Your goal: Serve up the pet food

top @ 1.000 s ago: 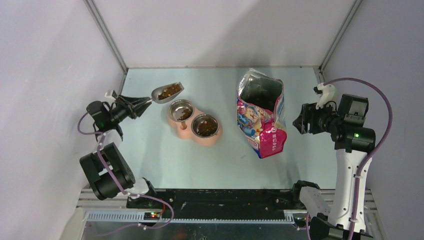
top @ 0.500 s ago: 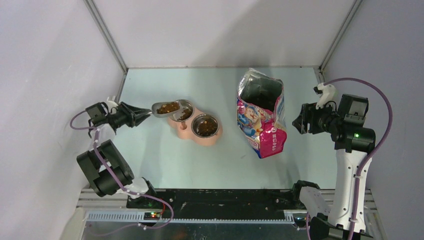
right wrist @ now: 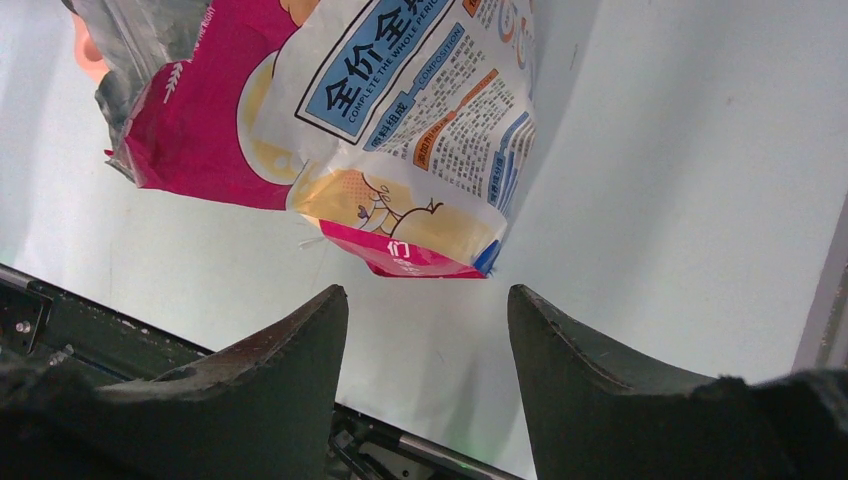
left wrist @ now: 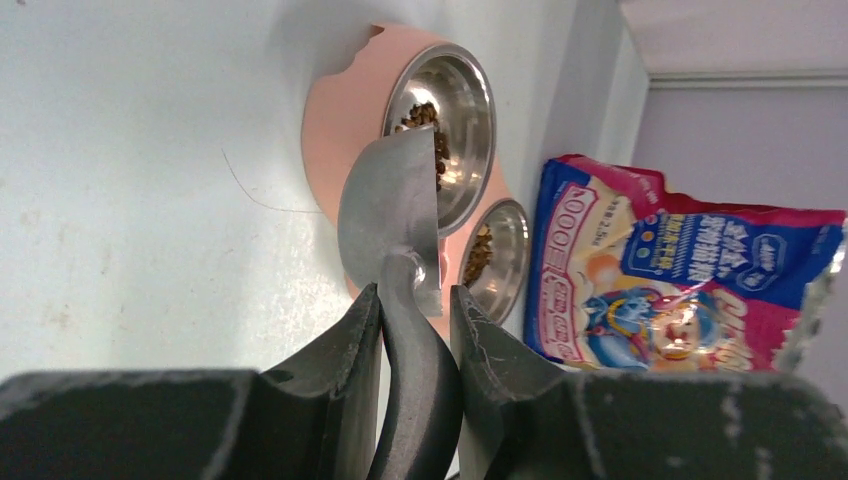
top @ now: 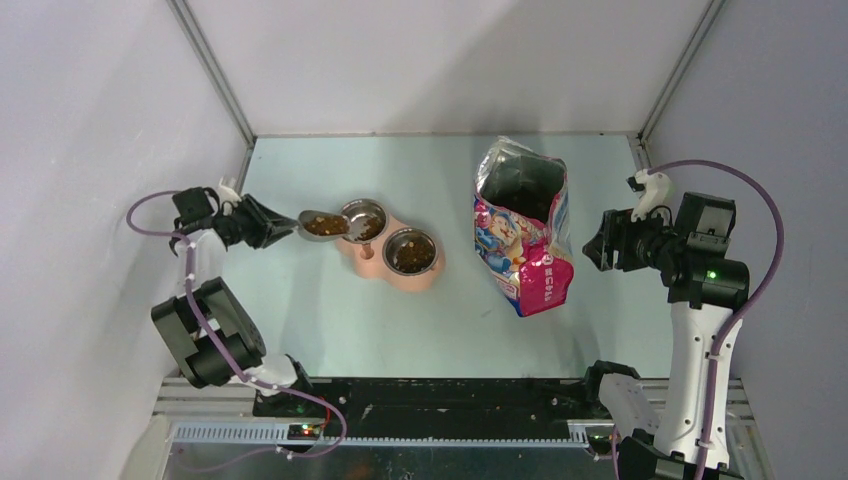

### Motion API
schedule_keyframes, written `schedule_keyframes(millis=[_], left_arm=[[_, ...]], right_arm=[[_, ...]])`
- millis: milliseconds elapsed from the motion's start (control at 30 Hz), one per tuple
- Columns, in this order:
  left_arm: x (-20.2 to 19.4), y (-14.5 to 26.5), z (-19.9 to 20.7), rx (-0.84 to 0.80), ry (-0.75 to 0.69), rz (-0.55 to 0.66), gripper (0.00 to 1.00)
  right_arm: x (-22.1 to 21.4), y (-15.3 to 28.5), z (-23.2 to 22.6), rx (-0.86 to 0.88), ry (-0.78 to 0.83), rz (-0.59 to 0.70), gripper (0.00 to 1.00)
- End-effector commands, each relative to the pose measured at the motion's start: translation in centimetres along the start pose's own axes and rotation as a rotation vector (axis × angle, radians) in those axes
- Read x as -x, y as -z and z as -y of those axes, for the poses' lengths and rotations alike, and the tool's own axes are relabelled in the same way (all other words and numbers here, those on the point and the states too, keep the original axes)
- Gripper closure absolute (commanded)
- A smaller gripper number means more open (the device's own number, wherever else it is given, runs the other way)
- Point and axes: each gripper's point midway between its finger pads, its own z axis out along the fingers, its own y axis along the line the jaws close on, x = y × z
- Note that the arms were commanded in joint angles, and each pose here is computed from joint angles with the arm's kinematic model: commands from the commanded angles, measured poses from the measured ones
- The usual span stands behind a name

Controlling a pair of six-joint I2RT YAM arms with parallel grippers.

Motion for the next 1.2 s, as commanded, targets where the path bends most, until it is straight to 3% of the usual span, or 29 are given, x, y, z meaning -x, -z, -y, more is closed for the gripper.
schedule_keyframes(millis=[0, 167, 367, 767, 900, 1167], left_arm=[[0.4, -0.5, 1.4, 0.042, -0.174, -0.008, 1.0], [0.3, -1.9, 2.7, 0.096, -0.313, -0.032, 1.0], [0.1, -2.6, 3.9, 0.224, -0.577, -0.044, 1.0], [-0.8, -1.9, 7.5, 0.389, -1.034, 0.018, 1.0], [-0.6, -1.7, 7.6, 0.43, -1.115, 0.059, 1.0], [-1.2, -1.3, 8.8, 0.375, -1.11, 0.069, 1.0]], right_arm=[[0.6, 0.1, -0.1, 0.005, 0.004, 0.033, 0.37], [0.4, 0.2, -0.1, 0.001, 0.008, 0.032, 0.37], [0.4, 0.4, -0.2, -0.004, 0.011, 0.034, 0.37], [0.6, 0.3, -0.3, 0.007, 0.002, 0.04, 0.37], [0.5, 0.3, -0.3, 0.007, 0.001, 0.039, 0.37], [0.4, 0.2, -0.2, 0.008, -0.006, 0.037, 0.37]])
